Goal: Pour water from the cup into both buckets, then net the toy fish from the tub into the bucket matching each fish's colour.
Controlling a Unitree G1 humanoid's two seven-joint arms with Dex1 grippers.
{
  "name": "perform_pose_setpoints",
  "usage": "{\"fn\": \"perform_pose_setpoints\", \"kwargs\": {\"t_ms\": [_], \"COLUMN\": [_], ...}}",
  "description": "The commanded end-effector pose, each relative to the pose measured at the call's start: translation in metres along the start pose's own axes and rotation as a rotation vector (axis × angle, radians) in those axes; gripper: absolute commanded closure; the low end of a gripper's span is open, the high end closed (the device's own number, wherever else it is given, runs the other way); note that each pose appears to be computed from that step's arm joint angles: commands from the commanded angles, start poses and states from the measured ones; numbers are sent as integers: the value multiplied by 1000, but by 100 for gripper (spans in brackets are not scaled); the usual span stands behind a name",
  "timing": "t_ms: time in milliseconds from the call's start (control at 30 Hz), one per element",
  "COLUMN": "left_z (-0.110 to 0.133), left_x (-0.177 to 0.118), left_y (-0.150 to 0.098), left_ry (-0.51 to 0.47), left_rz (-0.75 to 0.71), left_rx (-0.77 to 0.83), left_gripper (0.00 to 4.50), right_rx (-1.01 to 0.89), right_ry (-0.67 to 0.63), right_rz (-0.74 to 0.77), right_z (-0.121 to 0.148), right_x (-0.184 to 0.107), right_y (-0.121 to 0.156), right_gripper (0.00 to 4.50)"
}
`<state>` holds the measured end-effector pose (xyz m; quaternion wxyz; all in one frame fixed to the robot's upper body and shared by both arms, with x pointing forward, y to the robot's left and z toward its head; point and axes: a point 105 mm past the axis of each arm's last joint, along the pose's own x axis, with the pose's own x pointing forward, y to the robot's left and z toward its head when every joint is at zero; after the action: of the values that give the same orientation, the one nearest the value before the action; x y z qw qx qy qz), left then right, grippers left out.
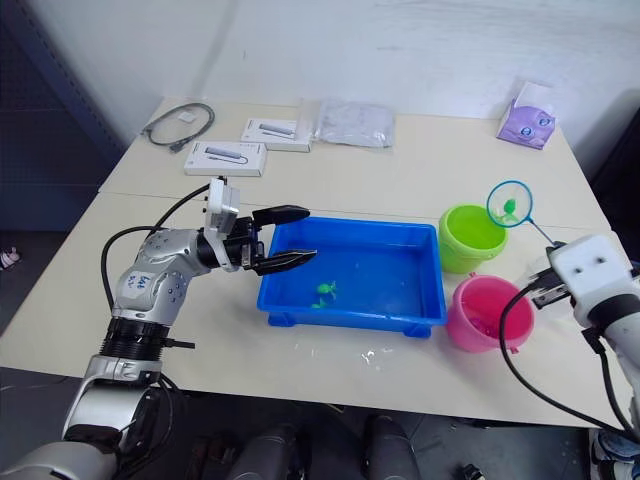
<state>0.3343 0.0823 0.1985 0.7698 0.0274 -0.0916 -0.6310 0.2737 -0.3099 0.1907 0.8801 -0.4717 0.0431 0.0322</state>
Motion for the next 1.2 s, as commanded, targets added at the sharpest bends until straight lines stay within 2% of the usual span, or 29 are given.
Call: {"fn": "perform_pose_setpoints", "kwargs": {"t_ms": [33, 133, 233, 300, 433, 500, 633, 733, 833, 900, 967, 1067, 1200], "left_z": [12, 11, 11, 11, 11, 11, 9, 8, 3, 0, -2, -7, -10], "left_x": [2, -1, -1, -1, -1, -4, -10, -26, -45, -56, -66, -78, -86], "left_y": [1, 3, 5, 5, 6, 6, 7, 11, 11, 11, 10, 7, 1], "left_ry": [-24, -21, -24, -28, -27, -25, -11, 24, 84, 119, 149, 204, 226], "left_rz": [1, 17, 32, 39, 48, 56, 68, 87, 90, 96, 104, 112, 134], "left_rx": [64, 74, 90, 99, 115, 118, 123, 132, 135, 141, 148, 161, 157], "left_gripper": [6, 6, 6, 6, 6, 6, 6, 6, 6, 6, 6, 6, 6], "right_rx": [-214, -385, -537, -579, -648, -576, -291, 60, 324, 373, 358, 329, 275], "right_ry": [-40, -69, -111, -123, -108, -102, -176, -337, -405, -374, -346, -313, -285], "right_rz": [5, -74, -84, -89, -149, -170, -190, -98, 163, 363, 496, 594, 675], "right_z": [7, 11, 11, 5, -5, -8, 6, 45, 76, 88, 100, 111, 115], "right_x": [0, 1, 2, 0, -4, -6, -7, -6, -4, -7, -8, -6, -6], "right_y": [-3, -8, 2, 11, 8, 4, -3, -8, 10, 34, 53, 71, 83], "right_gripper": [450, 450, 450, 450, 450, 450, 450, 450, 450, 450, 450, 450, 450]}}
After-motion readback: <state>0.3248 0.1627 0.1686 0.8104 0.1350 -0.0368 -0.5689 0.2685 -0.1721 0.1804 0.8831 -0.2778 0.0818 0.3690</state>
